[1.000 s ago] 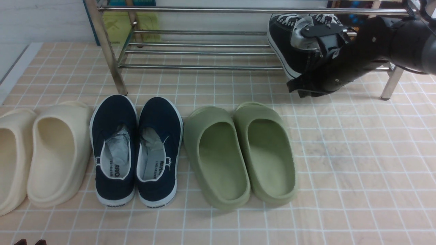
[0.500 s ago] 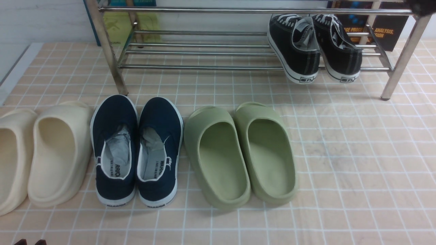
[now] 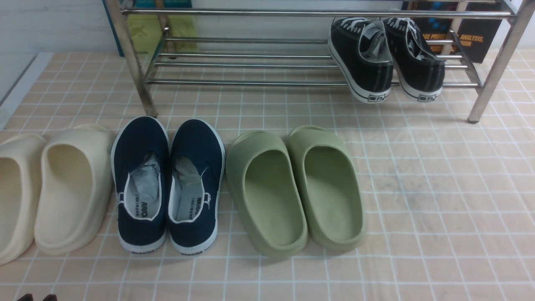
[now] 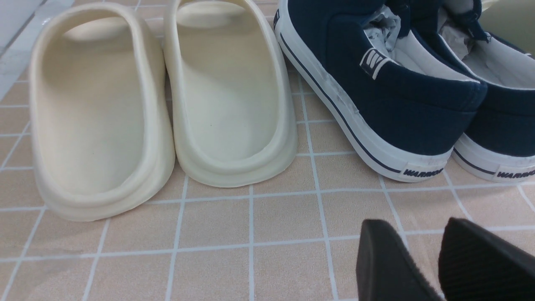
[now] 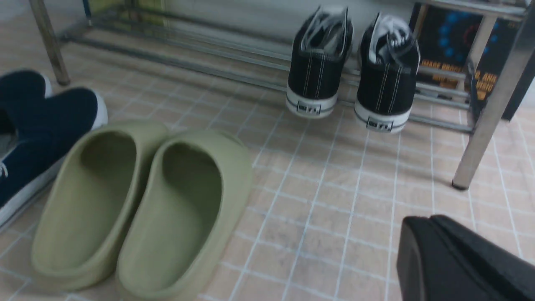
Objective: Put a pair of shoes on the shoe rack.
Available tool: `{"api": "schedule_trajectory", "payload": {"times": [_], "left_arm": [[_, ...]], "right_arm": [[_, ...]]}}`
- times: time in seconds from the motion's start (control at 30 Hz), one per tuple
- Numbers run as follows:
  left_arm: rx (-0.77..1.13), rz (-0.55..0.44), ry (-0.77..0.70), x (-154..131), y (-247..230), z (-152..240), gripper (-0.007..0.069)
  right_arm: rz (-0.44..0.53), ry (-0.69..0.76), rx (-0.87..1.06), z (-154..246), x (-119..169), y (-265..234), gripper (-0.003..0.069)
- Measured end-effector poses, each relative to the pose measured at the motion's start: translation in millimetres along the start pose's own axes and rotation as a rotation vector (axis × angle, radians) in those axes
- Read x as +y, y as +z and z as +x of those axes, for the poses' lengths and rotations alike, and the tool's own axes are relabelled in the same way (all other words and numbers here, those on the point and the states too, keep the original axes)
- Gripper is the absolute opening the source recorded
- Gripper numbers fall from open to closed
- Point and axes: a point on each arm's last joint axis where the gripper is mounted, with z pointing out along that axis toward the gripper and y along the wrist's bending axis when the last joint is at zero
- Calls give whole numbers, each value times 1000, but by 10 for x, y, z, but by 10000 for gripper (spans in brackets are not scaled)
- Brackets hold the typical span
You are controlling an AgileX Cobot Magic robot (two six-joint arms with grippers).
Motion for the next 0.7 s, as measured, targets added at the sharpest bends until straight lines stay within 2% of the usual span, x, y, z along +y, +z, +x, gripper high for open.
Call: {"api": "schedule_trajectory", "payload": {"times": [0.13,0.27,0.7], "left_arm": [[0,0,0,0,0,0,239],[0,0,0,0,0,0,239],[0,0,0,0,0,0,239]], "right_arm": [[15,5,-179,320,-16,-121,8],[20,8,-287,329,-21,-184,11],[13,72,-296,322,-24,-187,28]]}}
